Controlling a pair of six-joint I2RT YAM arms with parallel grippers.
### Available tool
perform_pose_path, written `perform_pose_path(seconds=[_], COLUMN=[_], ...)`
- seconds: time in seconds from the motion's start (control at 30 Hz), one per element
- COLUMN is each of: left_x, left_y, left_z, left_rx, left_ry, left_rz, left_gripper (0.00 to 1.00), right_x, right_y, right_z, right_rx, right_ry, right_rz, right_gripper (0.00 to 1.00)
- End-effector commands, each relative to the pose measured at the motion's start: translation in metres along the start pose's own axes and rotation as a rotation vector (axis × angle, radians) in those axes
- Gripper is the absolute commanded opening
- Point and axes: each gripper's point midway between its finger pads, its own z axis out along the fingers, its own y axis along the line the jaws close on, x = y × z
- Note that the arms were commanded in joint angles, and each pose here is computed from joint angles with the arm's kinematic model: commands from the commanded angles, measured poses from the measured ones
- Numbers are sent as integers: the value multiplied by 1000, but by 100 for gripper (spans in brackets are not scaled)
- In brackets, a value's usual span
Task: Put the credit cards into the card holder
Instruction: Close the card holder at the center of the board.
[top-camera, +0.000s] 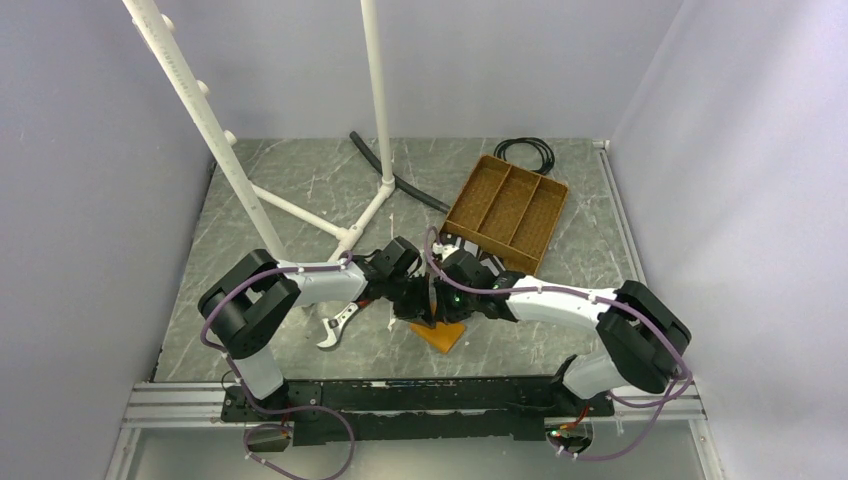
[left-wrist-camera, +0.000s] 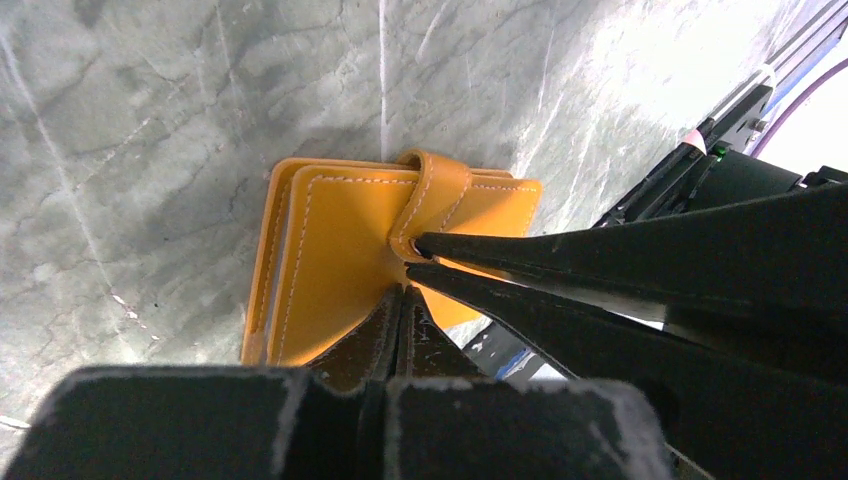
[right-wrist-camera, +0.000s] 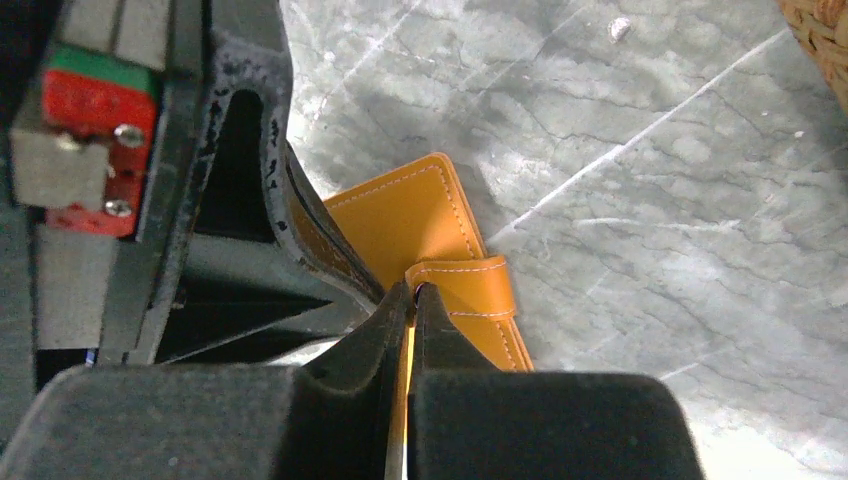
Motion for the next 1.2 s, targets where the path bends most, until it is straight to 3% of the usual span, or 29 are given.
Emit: perform_pose_path(seconds=[0.0,0.43,0.9,1.17], left_x=[11,13,12,12], left_y=[15,19,19,19], left_z=[8,0,4,4], left_rx=[-51,-73,-67,-66], left_ry=[14,2,13,15], left_rz=[-9,-5,-3,-3], left_gripper=[0,0,0,0], right_x=[65,46,35,33], right_y=[12,-22,-25,-40], right_z=[10,-10,-12,-15], right_rx=[-90,-54,-35,133], right_ry=[218,157,139,120], right_rz=[122,222,158,96], right_gripper=[0,0,0,0])
